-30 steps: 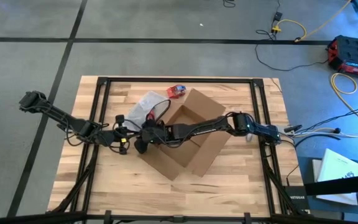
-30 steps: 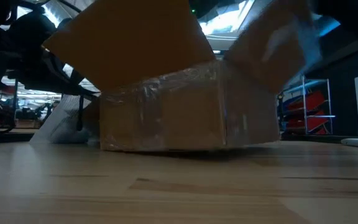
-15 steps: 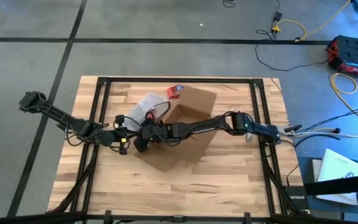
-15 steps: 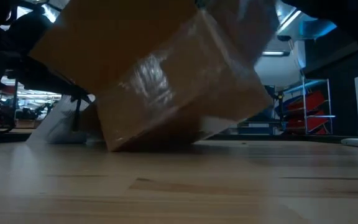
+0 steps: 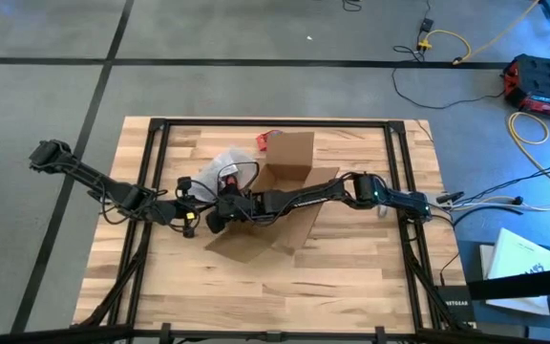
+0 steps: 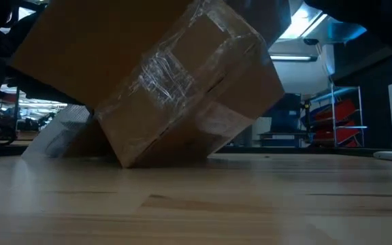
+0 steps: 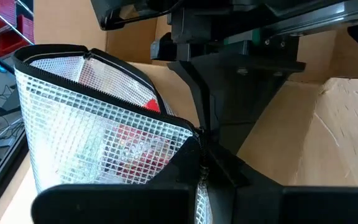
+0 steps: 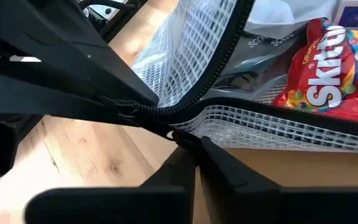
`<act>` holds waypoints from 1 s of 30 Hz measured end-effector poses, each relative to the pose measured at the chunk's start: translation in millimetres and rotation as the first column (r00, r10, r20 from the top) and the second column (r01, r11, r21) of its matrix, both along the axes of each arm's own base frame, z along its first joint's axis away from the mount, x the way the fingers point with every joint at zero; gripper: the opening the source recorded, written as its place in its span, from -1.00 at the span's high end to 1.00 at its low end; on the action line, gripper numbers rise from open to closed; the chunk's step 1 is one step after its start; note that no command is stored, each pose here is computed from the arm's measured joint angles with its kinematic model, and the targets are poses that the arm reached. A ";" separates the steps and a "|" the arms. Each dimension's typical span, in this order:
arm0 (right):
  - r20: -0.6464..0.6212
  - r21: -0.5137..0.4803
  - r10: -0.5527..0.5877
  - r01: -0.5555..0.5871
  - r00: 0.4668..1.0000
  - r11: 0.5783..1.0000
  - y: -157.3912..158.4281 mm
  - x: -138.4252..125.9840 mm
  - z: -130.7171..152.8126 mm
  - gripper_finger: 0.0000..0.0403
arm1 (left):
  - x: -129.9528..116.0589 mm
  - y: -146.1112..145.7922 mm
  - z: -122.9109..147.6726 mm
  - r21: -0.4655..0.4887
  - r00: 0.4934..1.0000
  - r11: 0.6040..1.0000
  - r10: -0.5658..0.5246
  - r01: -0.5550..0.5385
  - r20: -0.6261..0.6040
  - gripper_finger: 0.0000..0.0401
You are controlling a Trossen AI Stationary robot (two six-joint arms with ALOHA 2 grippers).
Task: Unpack boxes
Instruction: Close the transparent zip bag
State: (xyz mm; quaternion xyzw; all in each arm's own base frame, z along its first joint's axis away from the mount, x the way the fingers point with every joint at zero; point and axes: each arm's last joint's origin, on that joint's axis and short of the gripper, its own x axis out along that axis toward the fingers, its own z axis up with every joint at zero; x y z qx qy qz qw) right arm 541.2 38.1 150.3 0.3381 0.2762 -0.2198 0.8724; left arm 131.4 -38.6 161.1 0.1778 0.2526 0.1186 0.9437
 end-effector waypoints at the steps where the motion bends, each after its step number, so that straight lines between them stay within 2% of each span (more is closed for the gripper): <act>1: 0.004 -0.005 -0.004 0.004 1.000 1.000 -0.1 0.7 1.8 0.97 | 0.0 0.0 0.1 0.000 1.000 1.000 0.001 -0.001 0.001 1.00; 8: 0.017 -0.061 -0.020 0.021 1.000 0.998 -1.0 5.1 18.9 1.00 | 0.4 0.0 1.2 0.012 1.000 1.000 0.000 0.000 0.006 1.00; 14: -0.099 -0.111 -0.001 -0.010 0.995 0.994 -1.7 0.5 29.1 1.00 | 0.3 -0.1 1.0 0.015 1.000 1.000 -0.006 0.006 -0.001 1.00; 23: -0.149 -0.168 0.022 -0.047 0.989 0.985 -2.3 -1.1 45.4 1.00 | 0.1 0.0 0.5 0.017 1.000 1.000 -0.007 0.007 -0.006 1.00; 30: -0.255 -0.226 0.026 -0.085 0.967 0.970 -3.7 -8.7 60.0 1.00 | 0.1 0.0 0.5 0.018 1.000 1.000 -0.005 0.006 -0.005 1.00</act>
